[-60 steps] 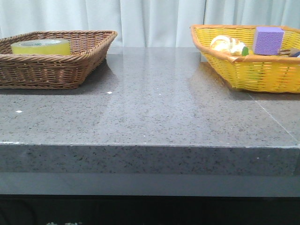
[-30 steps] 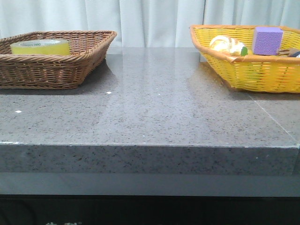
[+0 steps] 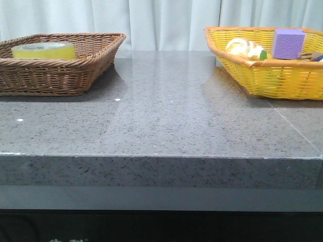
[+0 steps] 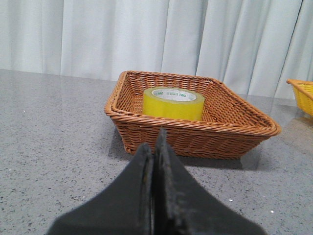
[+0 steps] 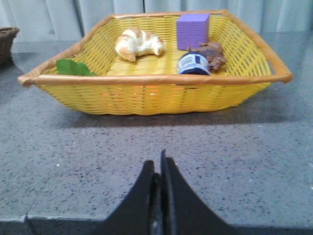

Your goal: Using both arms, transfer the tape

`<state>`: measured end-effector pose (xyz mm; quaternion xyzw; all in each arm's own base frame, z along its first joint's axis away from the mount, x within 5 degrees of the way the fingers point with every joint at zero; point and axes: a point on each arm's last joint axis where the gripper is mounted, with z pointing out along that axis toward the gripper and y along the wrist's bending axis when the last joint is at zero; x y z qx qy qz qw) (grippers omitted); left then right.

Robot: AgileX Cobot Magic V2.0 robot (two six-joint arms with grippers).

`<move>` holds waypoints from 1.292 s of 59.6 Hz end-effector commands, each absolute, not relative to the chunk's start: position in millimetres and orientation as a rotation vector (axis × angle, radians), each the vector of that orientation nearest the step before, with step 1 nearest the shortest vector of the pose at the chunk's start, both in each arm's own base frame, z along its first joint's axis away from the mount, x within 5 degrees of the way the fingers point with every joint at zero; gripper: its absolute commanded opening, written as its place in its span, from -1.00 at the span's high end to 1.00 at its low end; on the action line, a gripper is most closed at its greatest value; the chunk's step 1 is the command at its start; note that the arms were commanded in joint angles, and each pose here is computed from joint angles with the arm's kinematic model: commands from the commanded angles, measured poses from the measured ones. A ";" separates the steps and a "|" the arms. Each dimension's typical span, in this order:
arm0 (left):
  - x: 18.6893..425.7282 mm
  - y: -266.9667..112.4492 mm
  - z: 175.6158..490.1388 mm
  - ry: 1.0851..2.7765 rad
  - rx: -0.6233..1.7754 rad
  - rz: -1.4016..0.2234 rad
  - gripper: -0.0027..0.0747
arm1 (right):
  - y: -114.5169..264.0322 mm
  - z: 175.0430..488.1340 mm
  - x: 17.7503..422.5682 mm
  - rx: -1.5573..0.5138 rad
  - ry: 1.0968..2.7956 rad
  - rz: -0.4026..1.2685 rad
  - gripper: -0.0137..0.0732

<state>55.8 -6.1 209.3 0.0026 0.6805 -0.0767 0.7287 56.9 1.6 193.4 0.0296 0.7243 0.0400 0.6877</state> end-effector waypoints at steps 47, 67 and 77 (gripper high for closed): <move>55.5 -5.5 204.8 1.436 -0.005 -0.173 0.98 | -0.7 215.9 52.7 0.107 1.431 0.099 0.84; 55.5 -5.5 204.8 1.436 -0.005 -0.173 0.98 | 0.1 215.2 52.8 0.090 1.440 0.107 0.84; 55.5 -5.5 204.8 1.436 -0.005 -0.173 0.98 | 0.1 215.2 52.8 0.098 1.439 0.115 0.84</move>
